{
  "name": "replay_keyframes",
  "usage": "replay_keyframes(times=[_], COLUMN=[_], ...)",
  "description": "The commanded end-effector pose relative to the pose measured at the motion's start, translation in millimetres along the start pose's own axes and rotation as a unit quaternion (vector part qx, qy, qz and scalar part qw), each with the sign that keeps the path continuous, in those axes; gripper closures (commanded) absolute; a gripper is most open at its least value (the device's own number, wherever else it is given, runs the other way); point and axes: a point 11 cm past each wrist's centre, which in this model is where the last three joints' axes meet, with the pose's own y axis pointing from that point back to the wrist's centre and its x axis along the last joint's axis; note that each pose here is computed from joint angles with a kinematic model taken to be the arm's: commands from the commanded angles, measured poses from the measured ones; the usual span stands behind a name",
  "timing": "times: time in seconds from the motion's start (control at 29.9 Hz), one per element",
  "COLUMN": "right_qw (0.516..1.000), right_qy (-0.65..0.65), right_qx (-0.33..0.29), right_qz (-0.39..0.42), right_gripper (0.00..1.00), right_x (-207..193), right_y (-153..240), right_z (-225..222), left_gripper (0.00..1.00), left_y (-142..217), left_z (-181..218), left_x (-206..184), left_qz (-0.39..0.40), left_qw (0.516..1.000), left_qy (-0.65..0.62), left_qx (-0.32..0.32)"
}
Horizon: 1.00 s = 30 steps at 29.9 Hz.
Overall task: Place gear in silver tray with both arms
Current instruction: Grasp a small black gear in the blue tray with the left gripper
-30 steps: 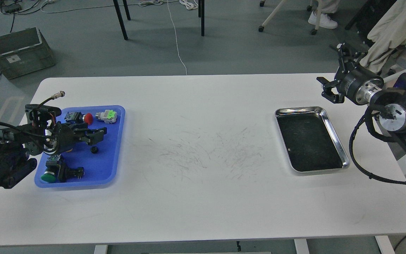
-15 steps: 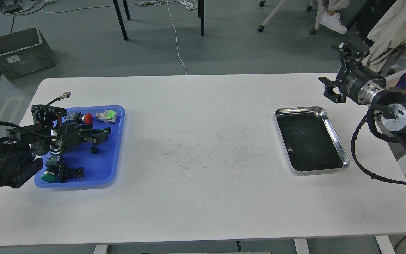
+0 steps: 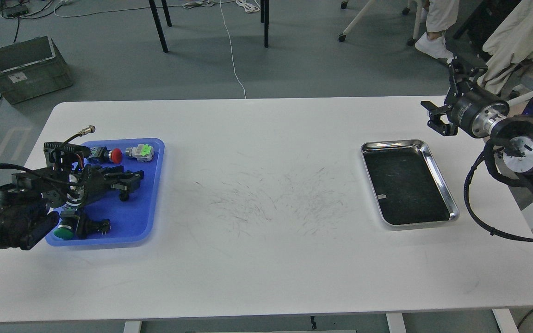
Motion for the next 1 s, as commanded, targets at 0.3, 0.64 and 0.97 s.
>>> replay_keyframes(times=[0.3, 0.64, 0.97], right_qw=[1.0, 1.0, 1.0], right_qy=[0.007, 0.007, 0.01], right_qx=[-0.007, -0.007, -0.009], right_qz=[-0.005, -0.006, -0.006], right_gripper=[0.01, 0.01, 0.01], right_x=[-3, -4, -4], right_y=[0, 0, 0], right_z=[4, 5, 6], left_gripper=[0.62, 0.69, 0.79], left_y=[3, 1, 6], left_z=[-5, -3, -9], left_x=[-8, -14, -11], left_qz=[-0.021, -0.031, -0.029], left_qw=[1.0, 0.999, 0.999], left_qy=[-0.02, -0.027, -0.024], left_qx=[0.006, 0.003, 0.01])
